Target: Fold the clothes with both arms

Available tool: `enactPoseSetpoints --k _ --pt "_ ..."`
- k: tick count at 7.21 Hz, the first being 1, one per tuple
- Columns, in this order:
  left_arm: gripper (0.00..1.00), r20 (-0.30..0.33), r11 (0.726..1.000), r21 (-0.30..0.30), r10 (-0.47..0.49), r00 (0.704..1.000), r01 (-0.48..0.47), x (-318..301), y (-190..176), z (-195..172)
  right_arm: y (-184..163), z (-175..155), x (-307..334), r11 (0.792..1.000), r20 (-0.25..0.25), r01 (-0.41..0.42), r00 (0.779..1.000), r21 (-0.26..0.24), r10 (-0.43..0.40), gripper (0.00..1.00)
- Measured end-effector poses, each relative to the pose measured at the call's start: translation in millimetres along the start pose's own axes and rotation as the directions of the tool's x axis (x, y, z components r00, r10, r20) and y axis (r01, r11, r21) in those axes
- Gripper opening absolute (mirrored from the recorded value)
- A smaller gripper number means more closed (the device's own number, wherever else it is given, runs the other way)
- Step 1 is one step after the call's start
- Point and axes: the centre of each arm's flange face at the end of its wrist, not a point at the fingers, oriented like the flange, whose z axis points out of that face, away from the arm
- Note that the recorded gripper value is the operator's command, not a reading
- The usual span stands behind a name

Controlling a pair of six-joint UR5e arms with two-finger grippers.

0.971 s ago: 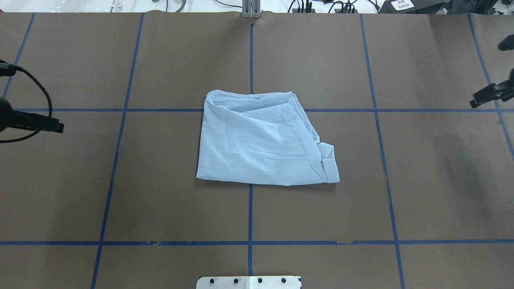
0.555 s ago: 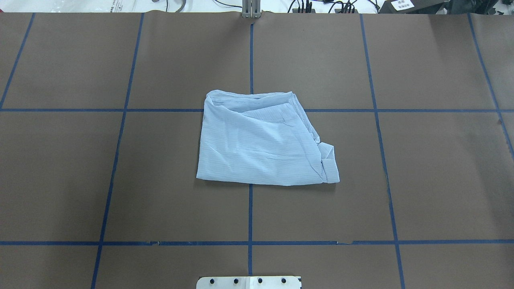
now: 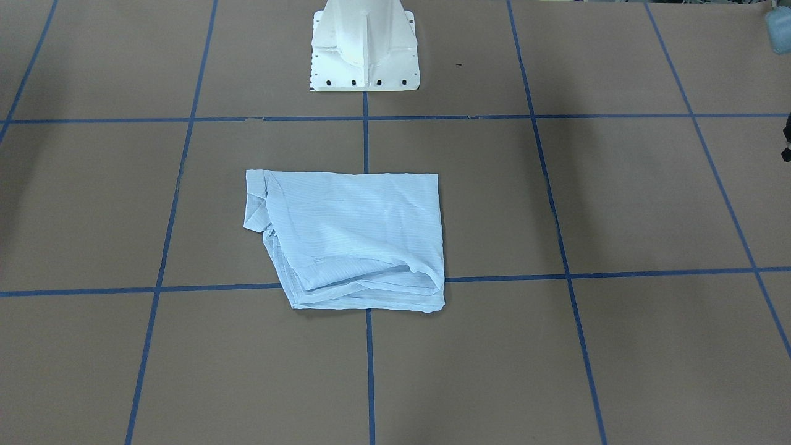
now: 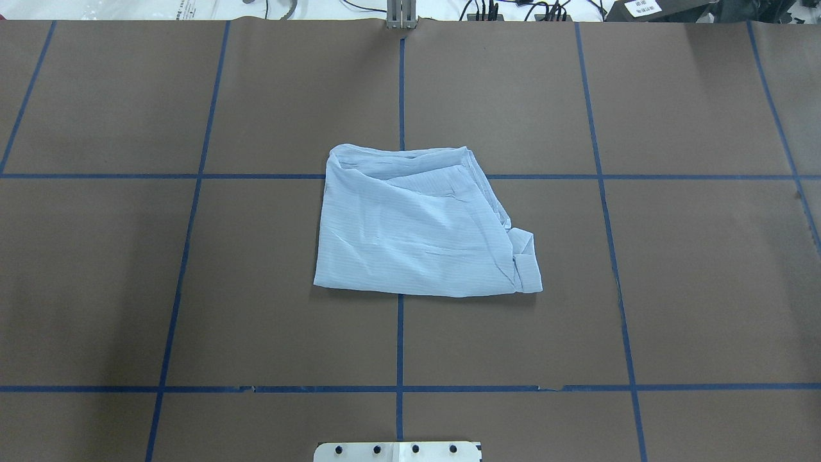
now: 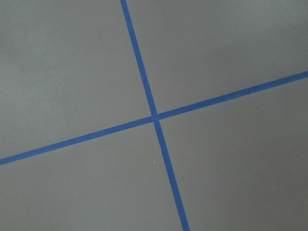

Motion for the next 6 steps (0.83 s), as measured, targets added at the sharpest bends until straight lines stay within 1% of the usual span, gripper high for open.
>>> enactPoseSetpoints --k 2,3,4,6 --pt "1.0 -0.001 1.0 0.001 -0.001 1.0 0.001 -5 4 5 10 1 5 0.999 0.006 -0.049 0.999 -0.014 0.049 1.0" --pt "1.0 0.0 1.0 -0.012 -0.013 1.0 0.013 -5 4 5 11 -4 3 0.995 0.018 -0.092 0.996 -0.027 0.092 1.0" --pt "1.0 0.002 0.999 -0.037 -0.034 0.999 0.034 -3 2 2 9 -13 -4 0.99 0.03 -0.137 0.99 -0.041 0.138 1.0" --pt "1.0 0.009 0.99 -0.112 -0.086 0.996 0.087 5 2 -7 10 -27 -11 0.979 0.039 -0.195 0.98 -0.051 0.197 1.0"
